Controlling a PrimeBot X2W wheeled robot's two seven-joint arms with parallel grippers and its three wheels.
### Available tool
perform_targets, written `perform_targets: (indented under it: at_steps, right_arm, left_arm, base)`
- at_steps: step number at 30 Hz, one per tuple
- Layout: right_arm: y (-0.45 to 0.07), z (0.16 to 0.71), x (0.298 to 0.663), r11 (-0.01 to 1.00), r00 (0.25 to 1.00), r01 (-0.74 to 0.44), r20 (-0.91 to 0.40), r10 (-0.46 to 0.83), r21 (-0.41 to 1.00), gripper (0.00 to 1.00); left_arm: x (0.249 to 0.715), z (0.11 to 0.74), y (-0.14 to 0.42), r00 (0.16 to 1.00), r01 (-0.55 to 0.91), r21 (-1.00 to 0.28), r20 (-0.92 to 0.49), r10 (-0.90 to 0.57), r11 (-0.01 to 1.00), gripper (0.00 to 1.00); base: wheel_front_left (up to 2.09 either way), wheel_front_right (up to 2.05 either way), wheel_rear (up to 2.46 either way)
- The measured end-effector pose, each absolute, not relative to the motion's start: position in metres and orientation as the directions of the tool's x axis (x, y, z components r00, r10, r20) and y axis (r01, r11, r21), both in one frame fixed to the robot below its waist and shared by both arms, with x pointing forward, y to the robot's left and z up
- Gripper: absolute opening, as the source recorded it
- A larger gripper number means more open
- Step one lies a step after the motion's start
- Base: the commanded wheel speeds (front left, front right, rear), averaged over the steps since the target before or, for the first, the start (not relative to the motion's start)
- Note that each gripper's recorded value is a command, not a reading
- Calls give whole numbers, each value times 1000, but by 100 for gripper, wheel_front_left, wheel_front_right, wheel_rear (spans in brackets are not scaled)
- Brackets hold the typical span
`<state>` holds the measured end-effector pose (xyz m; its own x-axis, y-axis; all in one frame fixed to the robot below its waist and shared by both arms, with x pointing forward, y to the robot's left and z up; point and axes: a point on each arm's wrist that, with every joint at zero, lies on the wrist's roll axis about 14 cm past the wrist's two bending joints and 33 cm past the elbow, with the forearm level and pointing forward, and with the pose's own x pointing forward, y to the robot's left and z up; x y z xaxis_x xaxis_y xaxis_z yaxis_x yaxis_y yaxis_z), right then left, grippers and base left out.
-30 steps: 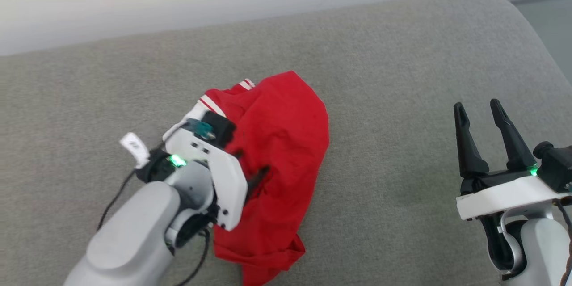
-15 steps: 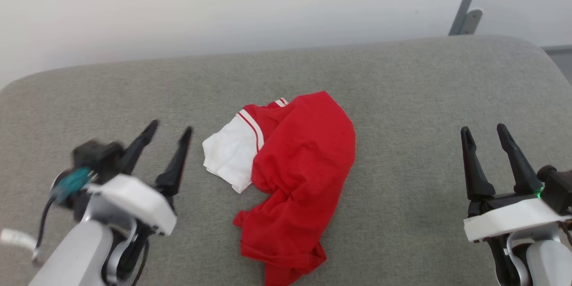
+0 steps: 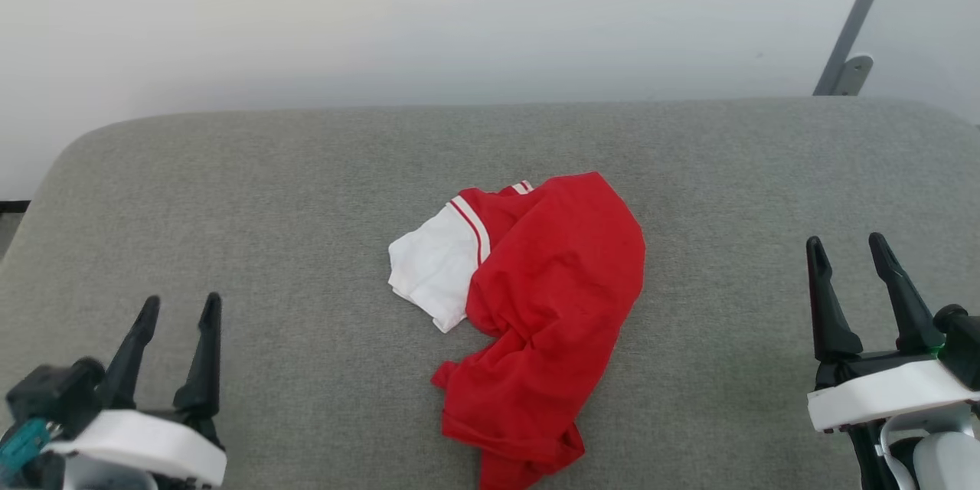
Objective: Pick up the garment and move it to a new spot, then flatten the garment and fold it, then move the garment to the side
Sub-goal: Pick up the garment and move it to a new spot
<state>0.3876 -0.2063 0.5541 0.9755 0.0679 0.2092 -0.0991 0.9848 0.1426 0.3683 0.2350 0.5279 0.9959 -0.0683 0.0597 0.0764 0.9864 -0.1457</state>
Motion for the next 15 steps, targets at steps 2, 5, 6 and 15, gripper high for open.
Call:
perform_targets:
  at_steps: [2,5,6,15]
  right_arm:
    - [-204,554,388,984,975,-104,209,73,143,100]
    - [-203,552,388,984,976,-107,205,76,145,100]
    - [-203,551,388,984,976,-106,203,75,146,100]
    - [-198,542,387,981,980,-108,182,78,162,100]
  left_arm:
    - [361,528,241,997,53,-154,67,-43,987,100]
    - [351,525,253,998,7,-163,69,4,987,100]
    - [348,524,257,997,-6,-167,69,17,986,100]
    - [330,514,267,993,-65,-230,79,85,971,100]
  base:
    - [0,0,0]
    - [0,0,0]
    - [0,0,0]
    - [0,0,0]
